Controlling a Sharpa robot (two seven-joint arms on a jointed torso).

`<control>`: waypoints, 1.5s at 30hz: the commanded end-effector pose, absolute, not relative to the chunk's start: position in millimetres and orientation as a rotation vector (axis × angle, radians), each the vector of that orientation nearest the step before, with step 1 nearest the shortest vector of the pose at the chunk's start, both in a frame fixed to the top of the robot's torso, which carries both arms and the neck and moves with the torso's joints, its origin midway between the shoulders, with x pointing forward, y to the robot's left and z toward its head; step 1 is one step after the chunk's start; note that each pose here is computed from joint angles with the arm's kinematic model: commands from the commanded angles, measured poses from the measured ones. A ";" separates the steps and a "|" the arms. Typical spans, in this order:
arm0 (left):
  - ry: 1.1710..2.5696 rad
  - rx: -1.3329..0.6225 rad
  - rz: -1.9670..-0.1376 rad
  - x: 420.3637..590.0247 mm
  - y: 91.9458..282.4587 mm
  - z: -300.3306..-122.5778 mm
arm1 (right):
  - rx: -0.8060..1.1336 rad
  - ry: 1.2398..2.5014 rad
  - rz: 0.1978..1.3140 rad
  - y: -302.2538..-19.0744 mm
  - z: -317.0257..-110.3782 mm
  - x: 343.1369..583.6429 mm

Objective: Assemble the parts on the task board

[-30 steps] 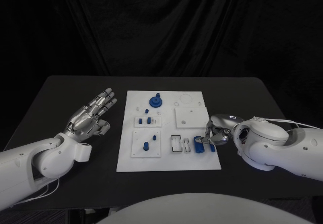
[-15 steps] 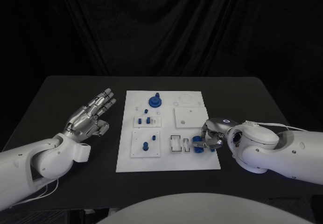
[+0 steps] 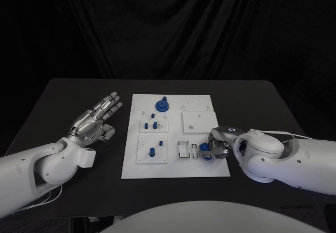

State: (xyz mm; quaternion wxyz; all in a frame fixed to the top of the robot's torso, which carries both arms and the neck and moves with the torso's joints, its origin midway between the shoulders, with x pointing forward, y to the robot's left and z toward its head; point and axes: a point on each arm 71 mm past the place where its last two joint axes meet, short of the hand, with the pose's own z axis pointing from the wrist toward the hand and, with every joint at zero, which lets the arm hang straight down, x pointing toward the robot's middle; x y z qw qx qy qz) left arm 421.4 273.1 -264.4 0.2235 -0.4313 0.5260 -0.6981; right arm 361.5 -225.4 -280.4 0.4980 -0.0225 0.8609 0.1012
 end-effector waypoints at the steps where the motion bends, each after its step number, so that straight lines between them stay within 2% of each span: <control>1: 1.446 -1.193 -1.943 420.7 272.6 -264.2 | -0.079 2.138 0.187 -228.9 -291.5 356.1; 10: 1.448 -1.196 -1.939 420.3 274.0 -264.5 | 0.004 2.080 0.287 -228.9 -283.5 351.6; 16: 1.451 -1.197 -1.937 420.0 273.9 -264.7 | 0.180 2.048 0.411 -228.6 -268.7 346.3; 22: 1.456 -1.198 -1.937 420.3 272.8 -265.2 | 0.272 2.035 0.474 -222.3 -259.0 346.7; 31: 1.463 -1.200 -1.940 420.5 271.4 -265.7 | 0.343 2.082 0.532 -208.4 -265.9 351.2; 45: 1.470 -1.203 -1.937 420.4 272.1 -266.3 | 0.343 2.089 0.547 -194.7 -278.6 357.8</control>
